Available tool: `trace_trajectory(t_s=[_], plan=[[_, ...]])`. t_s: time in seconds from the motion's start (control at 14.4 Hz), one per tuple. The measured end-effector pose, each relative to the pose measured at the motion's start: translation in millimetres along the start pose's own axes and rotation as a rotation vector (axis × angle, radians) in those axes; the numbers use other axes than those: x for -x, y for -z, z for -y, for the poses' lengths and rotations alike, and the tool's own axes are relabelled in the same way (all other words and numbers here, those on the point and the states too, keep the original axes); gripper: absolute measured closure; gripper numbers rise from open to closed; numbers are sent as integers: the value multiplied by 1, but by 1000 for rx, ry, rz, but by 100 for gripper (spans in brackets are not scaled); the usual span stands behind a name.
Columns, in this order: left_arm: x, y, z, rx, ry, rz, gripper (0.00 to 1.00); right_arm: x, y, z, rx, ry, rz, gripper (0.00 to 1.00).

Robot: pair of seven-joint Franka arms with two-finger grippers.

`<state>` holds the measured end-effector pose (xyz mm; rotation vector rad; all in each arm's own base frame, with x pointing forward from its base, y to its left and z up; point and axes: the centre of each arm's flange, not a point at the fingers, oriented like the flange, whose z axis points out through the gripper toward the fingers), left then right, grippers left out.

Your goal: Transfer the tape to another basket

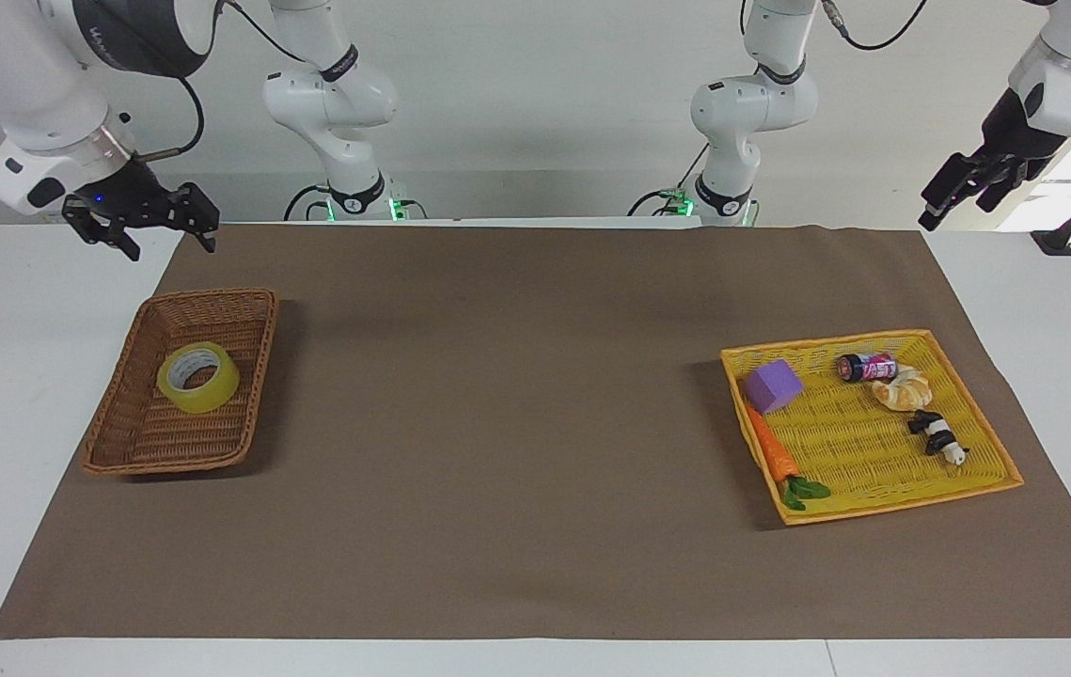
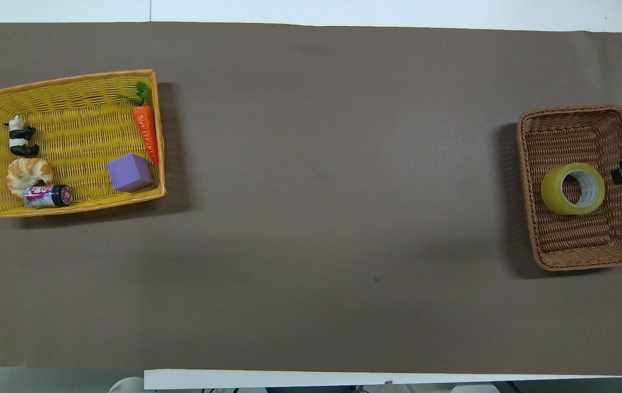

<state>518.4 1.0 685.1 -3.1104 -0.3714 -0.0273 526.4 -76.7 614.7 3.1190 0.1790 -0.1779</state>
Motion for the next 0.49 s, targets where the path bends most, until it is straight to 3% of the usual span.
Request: trace_trajectory(t_s=[0.49], plan=[[0,0,0,0,0,0,0,0,-4,0,7,-25,12,0]])
